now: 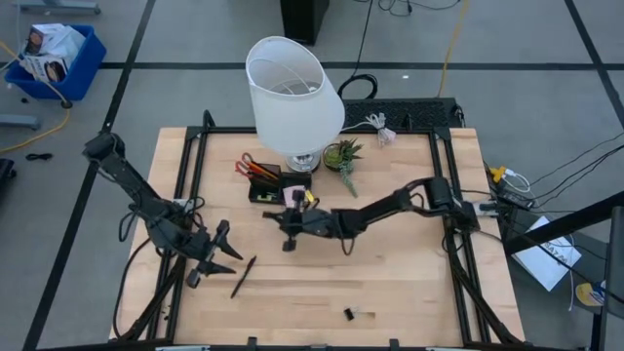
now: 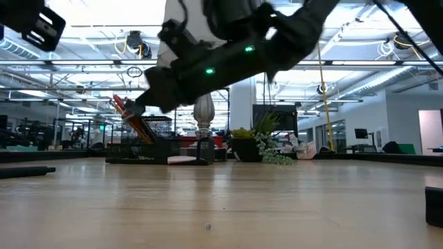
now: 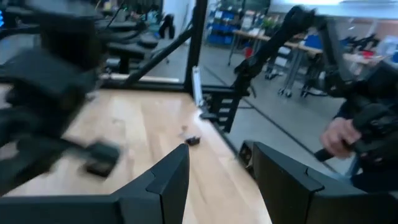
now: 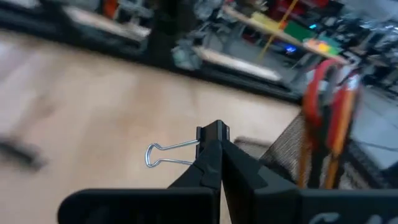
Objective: Pick and place office supplies into organizer
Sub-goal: Put the black binder clip into the black desk organizer
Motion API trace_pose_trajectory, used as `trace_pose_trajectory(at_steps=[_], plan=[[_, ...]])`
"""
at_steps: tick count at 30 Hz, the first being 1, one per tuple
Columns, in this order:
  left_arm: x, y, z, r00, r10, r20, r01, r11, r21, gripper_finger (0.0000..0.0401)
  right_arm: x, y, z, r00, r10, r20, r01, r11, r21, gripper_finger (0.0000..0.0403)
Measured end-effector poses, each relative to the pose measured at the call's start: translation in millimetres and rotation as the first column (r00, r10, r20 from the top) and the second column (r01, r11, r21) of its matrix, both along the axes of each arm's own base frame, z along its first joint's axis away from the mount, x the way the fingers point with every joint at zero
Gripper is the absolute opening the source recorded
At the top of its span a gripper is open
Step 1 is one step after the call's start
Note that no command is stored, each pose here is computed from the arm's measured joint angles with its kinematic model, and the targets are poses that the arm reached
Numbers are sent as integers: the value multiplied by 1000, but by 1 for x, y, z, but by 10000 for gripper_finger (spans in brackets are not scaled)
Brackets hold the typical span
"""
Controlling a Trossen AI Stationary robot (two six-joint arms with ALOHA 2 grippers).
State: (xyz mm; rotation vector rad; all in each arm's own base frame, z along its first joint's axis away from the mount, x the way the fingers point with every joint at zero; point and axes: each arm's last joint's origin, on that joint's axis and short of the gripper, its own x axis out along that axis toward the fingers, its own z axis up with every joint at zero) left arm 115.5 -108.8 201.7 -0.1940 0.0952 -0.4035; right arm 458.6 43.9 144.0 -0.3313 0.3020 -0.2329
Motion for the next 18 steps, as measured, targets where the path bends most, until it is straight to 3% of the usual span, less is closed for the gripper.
trace_pose_trajectory(at_steps=[9,18], plan=[[-2,-2,3,999,-20,33,20,1000,-4,179,17,-40,8,990,-128,51,130,991,-38,0],[-2,-2,3,999,-20,32,20,1000,2,179,17,-56,6,992,-128,-9,125,978,-168,0]])
